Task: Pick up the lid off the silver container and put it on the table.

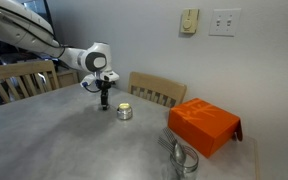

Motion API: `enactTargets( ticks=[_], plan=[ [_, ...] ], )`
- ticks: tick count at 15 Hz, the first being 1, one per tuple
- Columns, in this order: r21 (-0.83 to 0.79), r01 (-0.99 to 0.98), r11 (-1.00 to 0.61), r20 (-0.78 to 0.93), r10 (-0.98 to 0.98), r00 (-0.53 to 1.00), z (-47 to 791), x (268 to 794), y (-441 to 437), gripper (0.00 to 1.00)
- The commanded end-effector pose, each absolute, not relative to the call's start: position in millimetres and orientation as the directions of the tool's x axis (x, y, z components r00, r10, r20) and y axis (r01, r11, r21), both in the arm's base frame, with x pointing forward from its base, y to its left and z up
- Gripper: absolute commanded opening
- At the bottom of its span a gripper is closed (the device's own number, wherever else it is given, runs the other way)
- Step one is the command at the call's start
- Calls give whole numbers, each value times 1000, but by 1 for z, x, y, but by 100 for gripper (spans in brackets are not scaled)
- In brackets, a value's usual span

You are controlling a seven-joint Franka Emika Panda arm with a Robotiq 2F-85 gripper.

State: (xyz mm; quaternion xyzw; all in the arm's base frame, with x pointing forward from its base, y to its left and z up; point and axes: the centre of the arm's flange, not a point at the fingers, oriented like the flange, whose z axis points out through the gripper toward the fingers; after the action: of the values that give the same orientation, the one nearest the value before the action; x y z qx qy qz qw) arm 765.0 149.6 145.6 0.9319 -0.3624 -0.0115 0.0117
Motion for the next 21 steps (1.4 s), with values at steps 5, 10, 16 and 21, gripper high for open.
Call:
enactTargets(
  ticks=[5,10,16,21],
  plan=[
    [-18,-709,-705,25,-710,704,131,781,146,44],
    [-22,-700,-714,15,-700,714,129,781,144,97],
    [-40,-683,-730,39,-684,729,157,773,124,100],
    [-99,-508,-855,62,-515,855,232,765,90,100]
  ],
)
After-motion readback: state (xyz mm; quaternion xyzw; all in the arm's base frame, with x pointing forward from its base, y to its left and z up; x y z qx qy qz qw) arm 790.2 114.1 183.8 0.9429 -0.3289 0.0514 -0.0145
